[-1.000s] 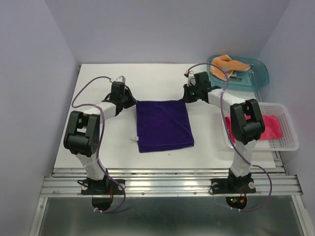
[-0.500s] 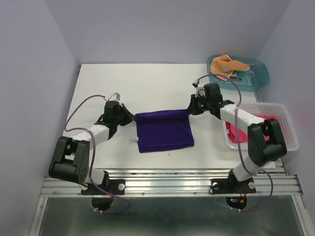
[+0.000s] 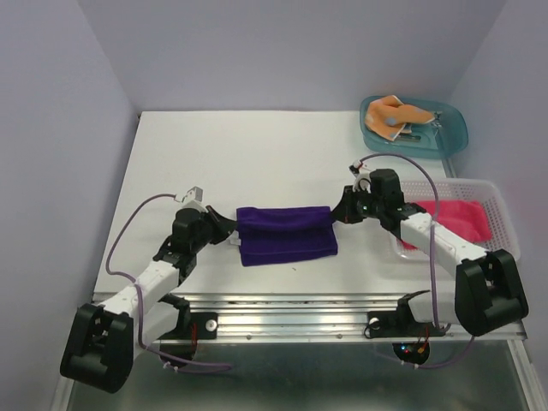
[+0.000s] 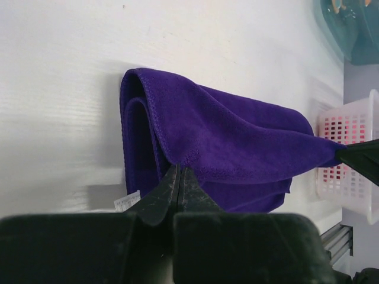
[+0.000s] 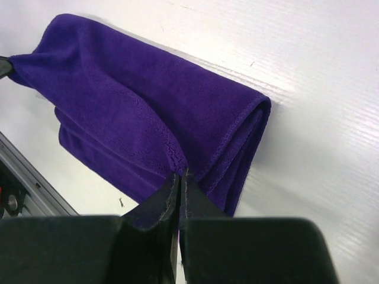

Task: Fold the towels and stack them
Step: Fold the towel

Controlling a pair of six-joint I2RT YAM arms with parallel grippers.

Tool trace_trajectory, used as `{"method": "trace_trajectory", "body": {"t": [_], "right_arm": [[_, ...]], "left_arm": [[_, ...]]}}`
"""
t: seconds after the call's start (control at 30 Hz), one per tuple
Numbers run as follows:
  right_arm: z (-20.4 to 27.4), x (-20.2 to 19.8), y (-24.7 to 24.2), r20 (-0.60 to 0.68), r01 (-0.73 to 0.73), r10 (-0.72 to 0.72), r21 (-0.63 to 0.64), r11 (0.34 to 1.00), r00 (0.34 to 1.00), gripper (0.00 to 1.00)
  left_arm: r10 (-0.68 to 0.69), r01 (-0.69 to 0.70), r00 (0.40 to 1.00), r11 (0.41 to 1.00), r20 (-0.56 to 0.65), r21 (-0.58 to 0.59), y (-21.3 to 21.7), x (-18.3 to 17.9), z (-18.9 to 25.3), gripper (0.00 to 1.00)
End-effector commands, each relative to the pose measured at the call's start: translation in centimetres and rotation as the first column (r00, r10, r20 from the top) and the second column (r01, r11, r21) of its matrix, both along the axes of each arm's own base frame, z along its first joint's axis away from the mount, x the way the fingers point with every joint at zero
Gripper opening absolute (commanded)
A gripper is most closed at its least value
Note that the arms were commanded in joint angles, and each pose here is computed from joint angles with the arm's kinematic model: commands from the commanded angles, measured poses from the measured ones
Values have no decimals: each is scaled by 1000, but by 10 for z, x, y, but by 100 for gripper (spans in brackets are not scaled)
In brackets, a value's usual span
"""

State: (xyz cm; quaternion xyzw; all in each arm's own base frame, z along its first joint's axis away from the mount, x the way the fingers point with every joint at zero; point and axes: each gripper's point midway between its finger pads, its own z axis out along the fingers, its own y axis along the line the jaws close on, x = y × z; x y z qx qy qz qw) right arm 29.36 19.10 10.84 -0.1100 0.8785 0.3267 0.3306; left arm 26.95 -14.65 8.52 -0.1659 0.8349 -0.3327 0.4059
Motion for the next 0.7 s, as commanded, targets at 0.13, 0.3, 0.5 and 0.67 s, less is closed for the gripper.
{"method": "trace_trajectory", "body": {"t": [0.13, 0.3, 0.5, 0.67], "right_arm": [[7, -22, -2, 20, 1, -2, 54, 999, 1000, 3], [-8, -33, -1, -23, -5, 6, 69, 998, 1000, 4], [-34, -47, -7, -89, 21, -16, 52, 998, 996, 5], [-48, -54, -11, -133, 44, -39, 33, 998, 990, 14]], "left_arm": [[-7, 7, 1000, 998, -4, -62, -4, -19, -3, 0], [-2, -3, 998, 998, -61, -68, -3, -30, -19, 0], [-1, -8, 994, 997, -113, -77, -3, -41, -33, 0], [-46, 33, 988, 995, -150, -90, -8, -51, -38, 7]]}}
